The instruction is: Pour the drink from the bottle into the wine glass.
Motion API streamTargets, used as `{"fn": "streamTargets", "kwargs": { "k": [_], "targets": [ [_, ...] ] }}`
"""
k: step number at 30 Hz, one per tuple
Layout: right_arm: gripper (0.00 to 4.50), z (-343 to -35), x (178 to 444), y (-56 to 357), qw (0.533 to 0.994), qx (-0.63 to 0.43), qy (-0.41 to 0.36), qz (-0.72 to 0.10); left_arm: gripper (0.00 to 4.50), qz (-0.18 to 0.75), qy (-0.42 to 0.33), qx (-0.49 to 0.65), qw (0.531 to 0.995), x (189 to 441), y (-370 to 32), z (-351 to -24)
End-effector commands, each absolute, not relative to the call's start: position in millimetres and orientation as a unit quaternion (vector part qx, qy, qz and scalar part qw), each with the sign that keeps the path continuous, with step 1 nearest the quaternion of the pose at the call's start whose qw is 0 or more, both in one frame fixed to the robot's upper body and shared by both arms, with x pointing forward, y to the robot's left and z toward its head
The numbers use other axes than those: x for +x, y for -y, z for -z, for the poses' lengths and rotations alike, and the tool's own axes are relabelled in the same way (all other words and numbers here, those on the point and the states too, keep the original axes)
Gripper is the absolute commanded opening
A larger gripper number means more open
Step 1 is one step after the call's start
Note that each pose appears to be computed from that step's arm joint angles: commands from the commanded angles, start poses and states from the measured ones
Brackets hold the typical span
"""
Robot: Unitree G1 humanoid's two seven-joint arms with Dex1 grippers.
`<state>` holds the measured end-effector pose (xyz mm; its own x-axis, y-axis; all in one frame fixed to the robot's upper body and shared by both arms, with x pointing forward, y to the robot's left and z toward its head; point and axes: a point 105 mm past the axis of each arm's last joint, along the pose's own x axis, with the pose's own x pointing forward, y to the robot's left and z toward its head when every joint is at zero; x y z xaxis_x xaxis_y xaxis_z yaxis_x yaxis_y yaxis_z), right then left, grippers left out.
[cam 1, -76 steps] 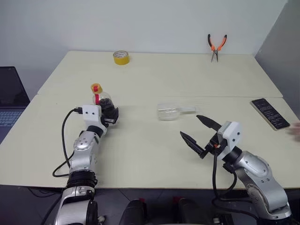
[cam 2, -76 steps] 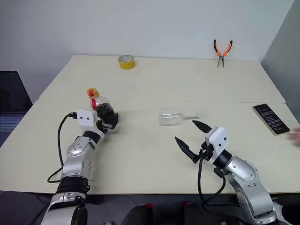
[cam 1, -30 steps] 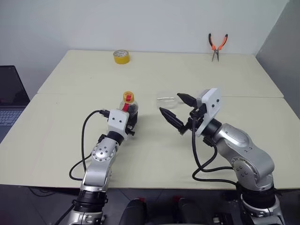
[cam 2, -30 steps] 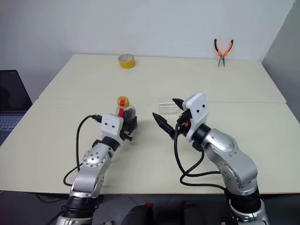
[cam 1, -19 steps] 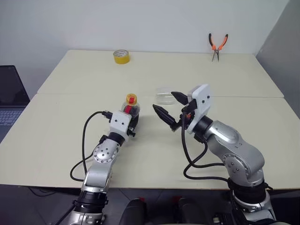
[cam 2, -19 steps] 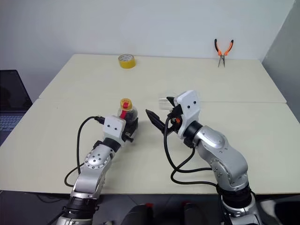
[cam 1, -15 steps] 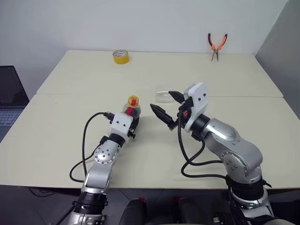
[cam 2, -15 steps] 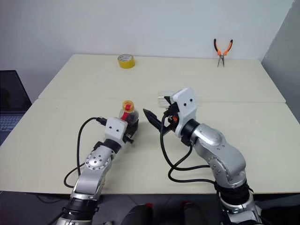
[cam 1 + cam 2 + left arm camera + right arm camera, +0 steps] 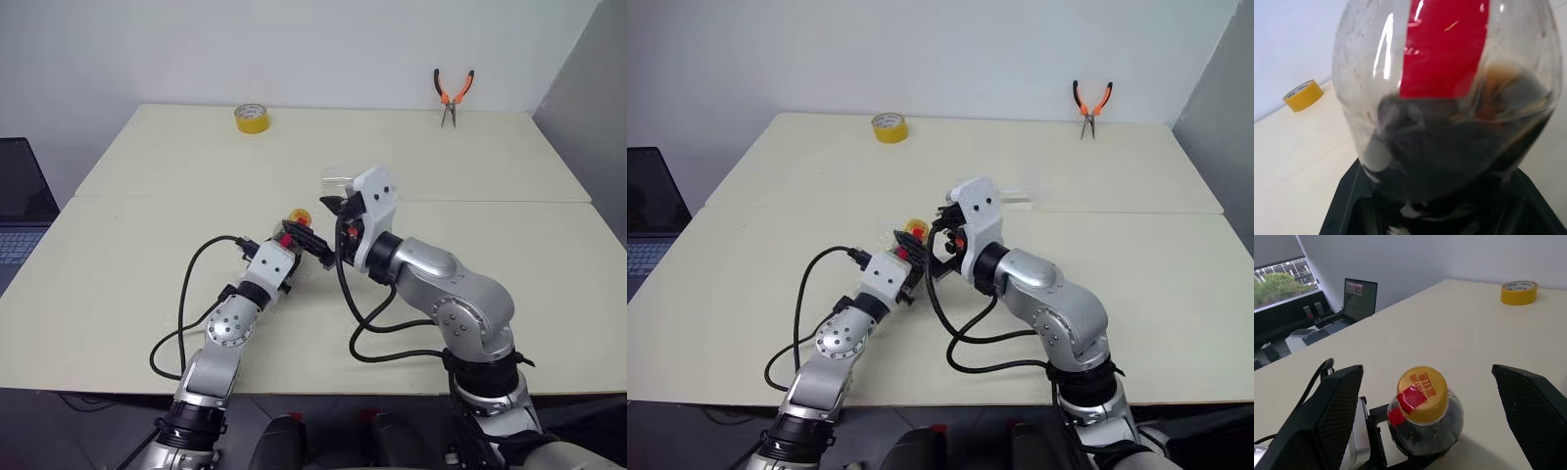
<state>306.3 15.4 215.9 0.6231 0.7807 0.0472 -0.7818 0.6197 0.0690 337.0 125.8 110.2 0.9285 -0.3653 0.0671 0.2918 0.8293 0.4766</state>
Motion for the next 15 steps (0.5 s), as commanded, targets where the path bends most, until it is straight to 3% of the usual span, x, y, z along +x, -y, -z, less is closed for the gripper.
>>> {"fn": "streamTargets", "kwargs": {
  "k": [1, 11, 15],
  "targets": [
    [4.5, -226.5, 306.3, -19.4, 0.897, 0.041, 0.023, -0.439, 1.81, 0.17, 0.126, 0.237, 0.948, 336.4, -120.6, -132.4],
    [4.5, -219.4, 307.7, -19.0, 0.9, 0.029, 0.015, -0.434, 1.81, 0.168, 0.128, 0.234, 0.949, 338.0, -121.3, -131.1],
    [3.56, -217.9, 309.2, -18.0, 0.903, 0.026, 0.015, -0.429, 1.81, 0.167, 0.128, 0.234, 0.949, 338.0, -121.5, -131.4]
  ]
}}
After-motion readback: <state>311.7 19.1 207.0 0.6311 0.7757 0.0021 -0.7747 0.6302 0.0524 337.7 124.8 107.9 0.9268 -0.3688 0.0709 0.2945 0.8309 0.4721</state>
